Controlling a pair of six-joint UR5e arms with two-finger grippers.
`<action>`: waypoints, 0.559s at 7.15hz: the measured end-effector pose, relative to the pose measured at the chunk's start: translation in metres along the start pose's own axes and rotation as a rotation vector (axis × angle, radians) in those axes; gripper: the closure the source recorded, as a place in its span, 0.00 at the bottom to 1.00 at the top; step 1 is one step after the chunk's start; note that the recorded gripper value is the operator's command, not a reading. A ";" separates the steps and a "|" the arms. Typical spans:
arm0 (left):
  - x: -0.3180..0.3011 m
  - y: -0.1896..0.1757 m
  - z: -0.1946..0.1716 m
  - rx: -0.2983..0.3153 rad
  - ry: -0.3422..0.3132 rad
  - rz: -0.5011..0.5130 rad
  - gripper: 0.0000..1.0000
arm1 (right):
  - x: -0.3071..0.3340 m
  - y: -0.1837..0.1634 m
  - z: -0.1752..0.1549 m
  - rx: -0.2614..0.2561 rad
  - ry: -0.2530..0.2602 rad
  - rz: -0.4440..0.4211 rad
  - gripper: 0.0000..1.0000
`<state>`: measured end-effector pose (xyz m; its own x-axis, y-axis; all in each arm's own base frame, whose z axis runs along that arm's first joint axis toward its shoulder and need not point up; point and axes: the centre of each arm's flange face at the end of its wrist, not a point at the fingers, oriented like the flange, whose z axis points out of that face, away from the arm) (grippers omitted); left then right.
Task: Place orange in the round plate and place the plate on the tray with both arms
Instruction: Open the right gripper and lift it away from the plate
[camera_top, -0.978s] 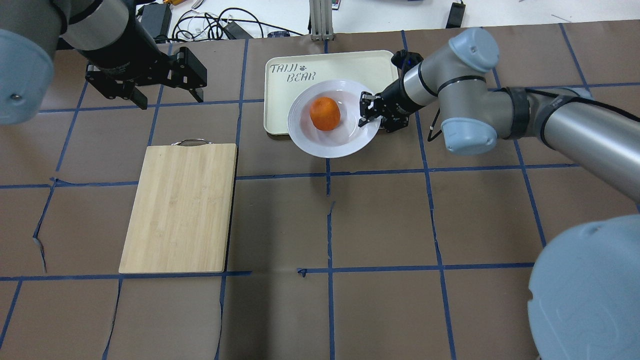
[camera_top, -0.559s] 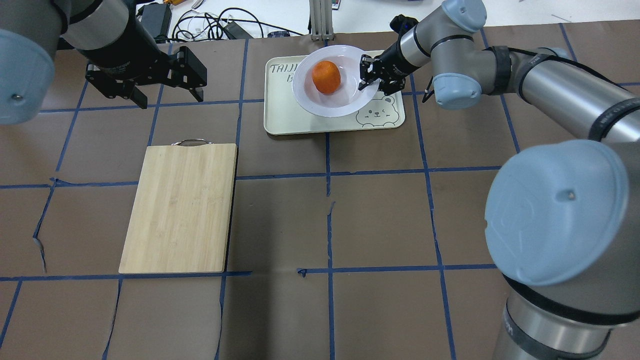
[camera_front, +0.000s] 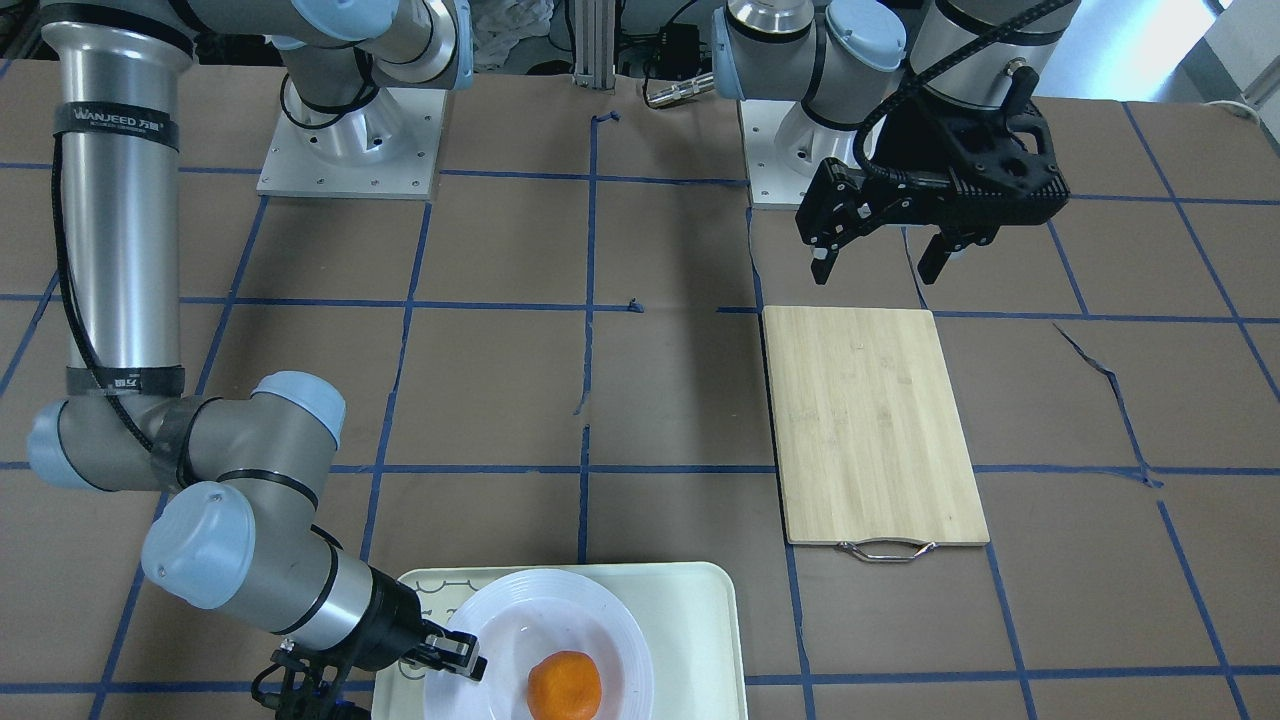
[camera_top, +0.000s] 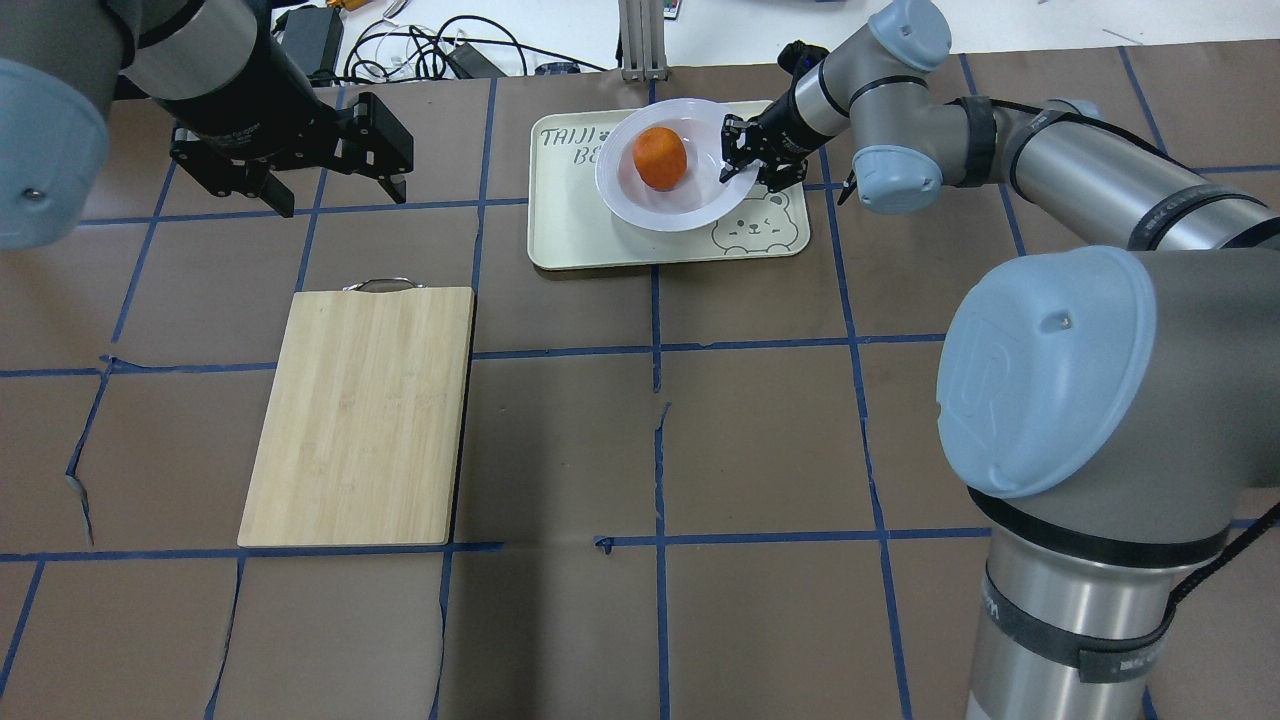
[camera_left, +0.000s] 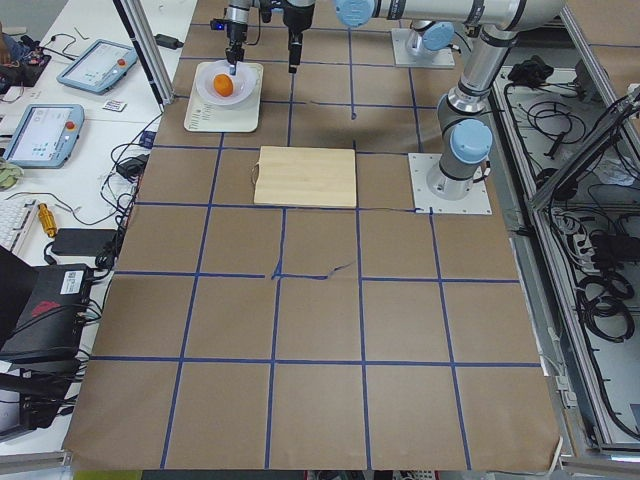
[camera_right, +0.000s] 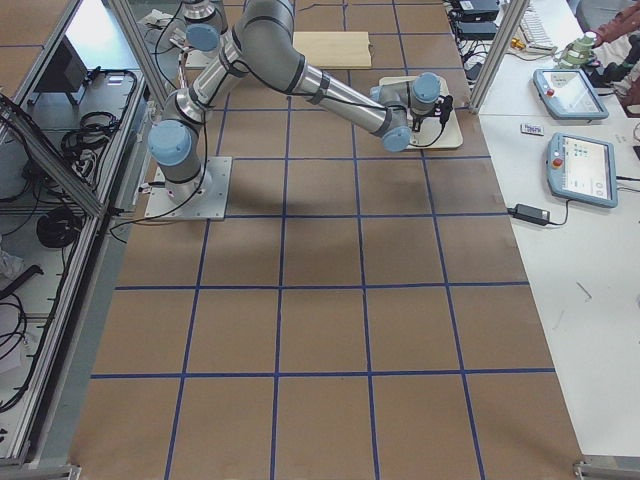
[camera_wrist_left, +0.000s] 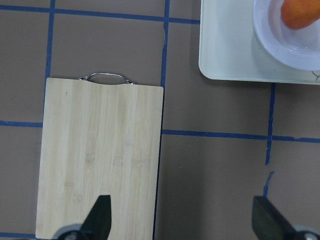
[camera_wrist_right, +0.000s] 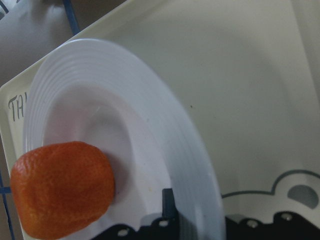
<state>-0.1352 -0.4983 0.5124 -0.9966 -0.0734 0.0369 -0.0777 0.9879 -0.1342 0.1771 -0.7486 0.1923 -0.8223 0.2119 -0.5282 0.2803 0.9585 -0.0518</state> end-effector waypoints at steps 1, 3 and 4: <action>0.000 0.000 0.000 0.000 -0.002 0.000 0.00 | 0.008 0.000 -0.002 -0.001 0.004 0.030 0.22; 0.000 0.000 0.000 0.000 -0.003 0.000 0.00 | 0.034 -0.008 -0.026 0.008 0.014 0.068 0.18; 0.000 0.000 0.000 0.000 -0.003 0.000 0.00 | 0.047 -0.014 -0.049 0.012 0.052 0.051 0.11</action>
<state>-0.1348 -0.4983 0.5124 -0.9967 -0.0740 0.0342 -0.0780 0.9878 -0.1345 0.1102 -0.7431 0.2101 -0.8314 0.2704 -0.4855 0.3280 0.9440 -0.0360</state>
